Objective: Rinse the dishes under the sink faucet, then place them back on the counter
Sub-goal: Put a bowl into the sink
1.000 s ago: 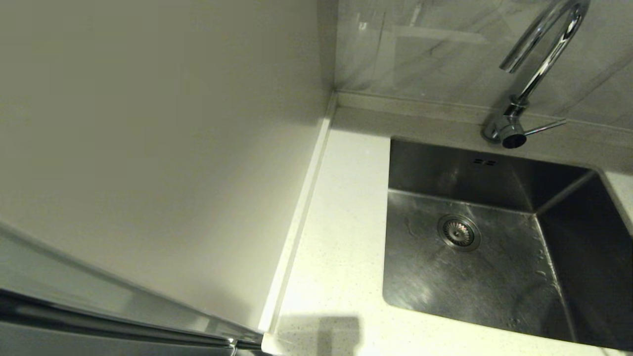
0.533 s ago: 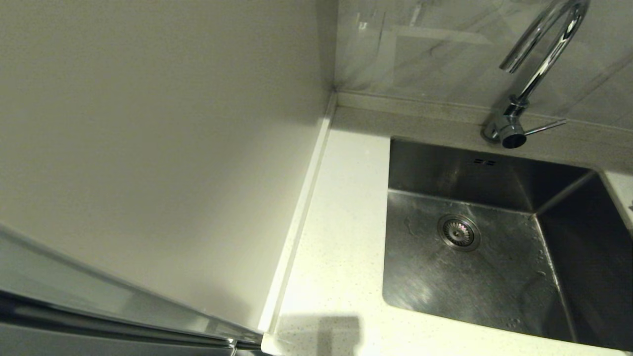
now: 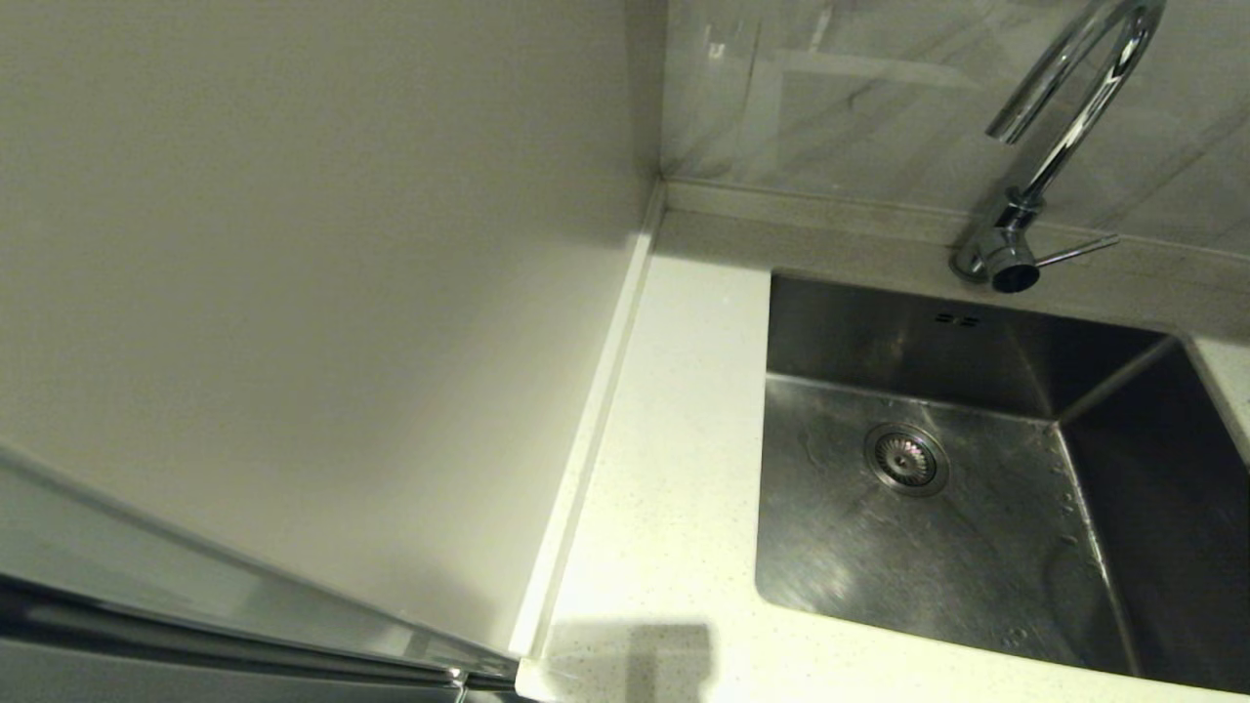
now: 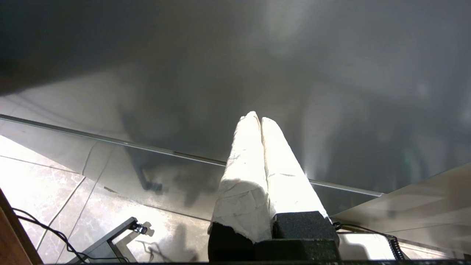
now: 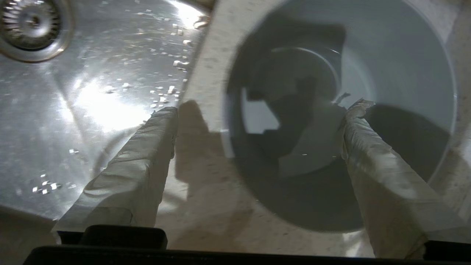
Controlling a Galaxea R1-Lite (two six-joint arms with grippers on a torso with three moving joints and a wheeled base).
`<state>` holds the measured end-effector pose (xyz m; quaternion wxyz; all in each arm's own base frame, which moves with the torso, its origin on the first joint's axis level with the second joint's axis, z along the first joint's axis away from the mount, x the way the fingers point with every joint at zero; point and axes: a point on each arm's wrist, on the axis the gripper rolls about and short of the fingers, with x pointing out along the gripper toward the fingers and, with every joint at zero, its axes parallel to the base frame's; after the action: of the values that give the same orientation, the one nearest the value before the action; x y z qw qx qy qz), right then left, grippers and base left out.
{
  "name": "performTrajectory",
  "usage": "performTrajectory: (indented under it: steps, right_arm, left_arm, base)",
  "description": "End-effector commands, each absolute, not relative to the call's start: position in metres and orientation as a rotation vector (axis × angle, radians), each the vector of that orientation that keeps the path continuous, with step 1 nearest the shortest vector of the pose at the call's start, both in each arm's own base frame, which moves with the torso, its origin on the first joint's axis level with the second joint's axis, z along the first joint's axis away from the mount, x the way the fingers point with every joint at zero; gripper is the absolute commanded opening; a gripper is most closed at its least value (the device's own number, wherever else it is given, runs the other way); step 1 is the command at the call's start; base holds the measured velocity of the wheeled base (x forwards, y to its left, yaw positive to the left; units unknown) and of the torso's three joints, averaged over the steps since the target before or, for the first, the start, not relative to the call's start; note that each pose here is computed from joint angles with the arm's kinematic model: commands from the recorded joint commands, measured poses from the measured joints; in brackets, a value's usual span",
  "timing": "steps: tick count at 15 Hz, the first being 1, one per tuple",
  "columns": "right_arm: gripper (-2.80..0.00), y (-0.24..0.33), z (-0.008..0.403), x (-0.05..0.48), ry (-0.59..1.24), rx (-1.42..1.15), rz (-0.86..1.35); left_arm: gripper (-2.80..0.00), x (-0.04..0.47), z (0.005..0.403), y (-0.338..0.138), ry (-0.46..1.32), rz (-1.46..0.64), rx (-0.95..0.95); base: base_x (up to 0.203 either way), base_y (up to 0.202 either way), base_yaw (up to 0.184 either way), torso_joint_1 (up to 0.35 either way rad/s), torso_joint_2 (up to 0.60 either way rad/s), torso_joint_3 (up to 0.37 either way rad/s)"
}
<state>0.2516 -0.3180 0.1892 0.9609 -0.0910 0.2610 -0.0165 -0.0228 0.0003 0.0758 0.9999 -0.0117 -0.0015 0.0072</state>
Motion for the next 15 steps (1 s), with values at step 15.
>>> performTrajectory:
  steps: [15]
  right_arm:
    - [-2.80, -0.238, 0.234, 0.227, 0.450, -0.117, 0.056]
  left_arm:
    - [-2.80, -0.023, 0.076, 0.000, -0.006, 0.014, -0.023]
  base:
    - [0.000, 0.000, 0.000, 0.000, 0.00, 0.000]
